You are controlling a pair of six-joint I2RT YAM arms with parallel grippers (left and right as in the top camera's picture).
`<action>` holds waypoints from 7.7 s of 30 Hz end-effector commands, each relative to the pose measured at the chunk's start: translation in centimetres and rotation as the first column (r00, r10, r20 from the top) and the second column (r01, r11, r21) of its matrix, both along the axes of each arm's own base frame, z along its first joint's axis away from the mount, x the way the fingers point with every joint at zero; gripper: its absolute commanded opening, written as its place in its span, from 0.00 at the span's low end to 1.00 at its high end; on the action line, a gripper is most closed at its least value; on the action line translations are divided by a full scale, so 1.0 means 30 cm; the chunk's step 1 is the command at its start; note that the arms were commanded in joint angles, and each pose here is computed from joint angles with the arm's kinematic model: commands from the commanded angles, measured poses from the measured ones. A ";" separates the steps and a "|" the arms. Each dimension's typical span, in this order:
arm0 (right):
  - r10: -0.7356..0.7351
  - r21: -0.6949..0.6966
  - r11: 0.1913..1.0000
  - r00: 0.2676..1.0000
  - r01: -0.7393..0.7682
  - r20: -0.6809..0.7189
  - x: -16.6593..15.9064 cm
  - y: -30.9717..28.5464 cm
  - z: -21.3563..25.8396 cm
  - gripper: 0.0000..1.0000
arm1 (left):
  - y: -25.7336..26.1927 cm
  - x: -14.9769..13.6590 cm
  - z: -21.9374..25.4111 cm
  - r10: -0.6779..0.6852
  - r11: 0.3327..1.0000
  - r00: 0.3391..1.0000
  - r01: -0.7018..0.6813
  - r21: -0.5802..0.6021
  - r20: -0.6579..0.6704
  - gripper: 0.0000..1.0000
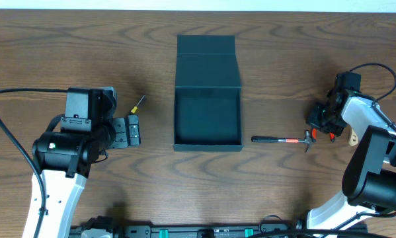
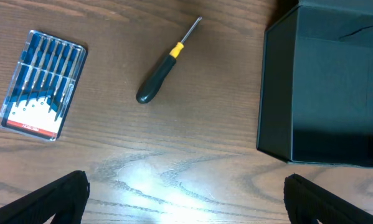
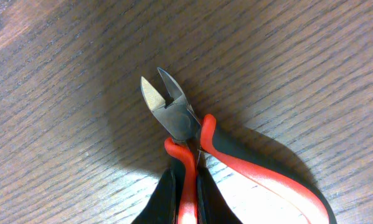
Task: Pack container
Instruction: 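Close the right gripper on the pliers and lift them, then carry the pliers into the green box and release them, then move the right gripper back to the hammer head and lower it, then grasp the hammer head with the right gripper and lift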
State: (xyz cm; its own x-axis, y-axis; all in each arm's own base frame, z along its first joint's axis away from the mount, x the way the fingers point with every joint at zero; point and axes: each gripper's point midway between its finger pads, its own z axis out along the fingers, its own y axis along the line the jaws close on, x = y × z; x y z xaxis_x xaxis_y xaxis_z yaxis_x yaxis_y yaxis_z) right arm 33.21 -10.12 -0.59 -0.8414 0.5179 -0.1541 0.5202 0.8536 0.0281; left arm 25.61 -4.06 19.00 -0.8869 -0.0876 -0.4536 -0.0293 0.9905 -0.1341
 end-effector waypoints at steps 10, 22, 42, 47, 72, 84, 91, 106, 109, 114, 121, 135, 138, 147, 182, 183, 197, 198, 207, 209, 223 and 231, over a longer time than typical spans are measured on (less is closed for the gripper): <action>0.109 0.018 0.994 0.987 -0.108 -0.116 -0.028 0.020 -0.002 0.01 | -0.005 0.007 0.025 -0.013 1.000 1.000 0.013 0.000 0.019 0.98; 0.453 -0.050 0.890 0.891 -0.453 -0.020 0.142 0.201 0.405 0.01 | 0.001 0.007 0.024 -0.007 1.000 1.000 0.007 0.009 0.020 0.98; 0.996 -0.171 0.012 -0.004 -0.985 0.093 0.087 1.126 0.615 0.01 | 0.130 -0.040 0.008 0.150 0.986 0.988 -0.147 0.077 -0.030 0.98; 0.996 -0.108 -0.076 -0.081 -0.991 0.041 0.070 1.184 0.492 0.01 | 0.131 -0.046 0.014 0.150 0.986 0.988 -0.148 0.076 -0.023 0.98; 0.995 0.206 -0.082 -0.093 -0.975 -0.043 0.016 1.175 0.086 0.23 | 0.131 -0.047 0.017 0.149 0.986 0.989 -0.148 0.075 -0.020 0.98; 0.998 0.175 0.010 -0.001 -0.985 -0.059 0.028 1.166 0.205 0.99 | 0.131 -0.047 0.017 0.149 0.986 0.989 -0.147 0.075 -0.019 0.98; 0.970 -0.139 0.241 0.237 -0.960 0.043 0.167 1.118 0.598 0.99 | 0.131 -0.047 0.017 0.146 0.987 0.989 -0.144 0.077 -0.019 0.98; 0.000 -0.099 0.995 0.999 0.005 0.048 0.035 0.217 0.863 0.99 | 0.131 -0.047 0.017 0.145 0.987 0.989 -0.144 0.077 -0.020 0.98; -0.065 -0.090 0.994 0.997 0.062 -0.030 -0.017 0.118 0.804 0.99 | 0.131 -0.047 0.017 0.132 0.988 0.991 -0.130 0.084 -0.019 0.98; -0.103 -0.010 0.995 0.981 0.102 -0.162 -0.086 0.069 0.625 0.99 | 0.131 -0.047 0.017 0.129 0.988 0.991 -0.127 0.085 -0.019 0.98; -0.067 0.018 0.997 0.971 0.073 -0.230 -0.121 0.101 0.367 0.99 | 0.131 -0.047 0.017 0.129 0.988 0.991 -0.127 0.086 -0.019 0.98; -0.043 0.045 0.998 0.981 0.053 -0.192 -0.170 0.155 0.061 0.99 | 0.131 -0.047 0.017 0.130 0.988 0.991 -0.128 0.085 -0.019 0.98; -0.054 0.044 0.997 0.979 0.064 -0.195 -0.190 0.159 0.028 0.99 | 0.130 -0.047 0.017 0.130 0.988 0.991 -0.127 0.085 -0.019 0.98; -0.055 0.042 0.997 0.982 0.064 -0.180 -0.203 0.161 -0.016 0.95 | 0.130 -0.047 0.017 0.130 0.988 0.991 -0.127 0.085 -0.019 0.98; -0.082 0.035 0.995 0.984 0.088 -0.155 -0.210 0.160 -0.055 0.26 | 0.131 -0.066 0.008 0.129 0.988 0.991 -0.125 0.090 -0.044 0.98; -0.082 0.035 0.995 0.984 0.088 -0.155 -0.210 0.160 -0.055 0.25 | 0.131 -0.066 0.008 0.129 0.988 0.991 -0.124 0.090 -0.044 0.98; -0.082 0.035 0.995 0.984 0.088 -0.155 -0.210 0.159 -0.055 0.01 | 0.131 -0.067 0.008 0.126 0.988 0.991 -0.121 0.092 -0.045 0.99; -0.082 0.035 0.995 0.984 0.088 -0.155 -0.210 0.159 -0.055 0.01 | 0.132 -0.067 0.008 0.126 0.988 0.991 -0.122 0.092 -0.045 0.98; -0.078 0.027 0.996 0.985 0.083 -0.155 -0.209 0.155 -0.054 0.01 | 0.131 -0.067 0.008 0.126 0.988 0.991 -0.122 0.091 -0.045 0.98; -0.067 0.027 0.997 0.986 0.072 -0.154 -0.207 0.155 -0.052 0.01 | 0.131 -0.067 0.008 0.126 0.988 0.991 -0.122 0.091 -0.045 0.98; -0.018 0.002 1.000 0.999 0.019 -0.045 -0.120 0.135 0.122 0.01 | 0.131 -0.066 0.008 0.126 0.988 0.991 -0.121 0.091 -0.044 0.98; -0.003 -0.015 1.000 0.998 0.004 0.065 -0.107 0.134 0.251 0.01 | 0.131 -0.066 0.008 0.126 0.988 0.991 -0.121 0.091 -0.044 0.98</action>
State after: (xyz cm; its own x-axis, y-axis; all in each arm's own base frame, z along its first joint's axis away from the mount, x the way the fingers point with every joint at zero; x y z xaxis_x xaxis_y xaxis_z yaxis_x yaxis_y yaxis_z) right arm 29.40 -5.97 5.12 -0.8238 0.5429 -0.1631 0.5438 0.8381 0.0428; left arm 23.47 -0.41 18.45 -0.9035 -0.1617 -0.3969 -0.1548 0.9867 -0.0495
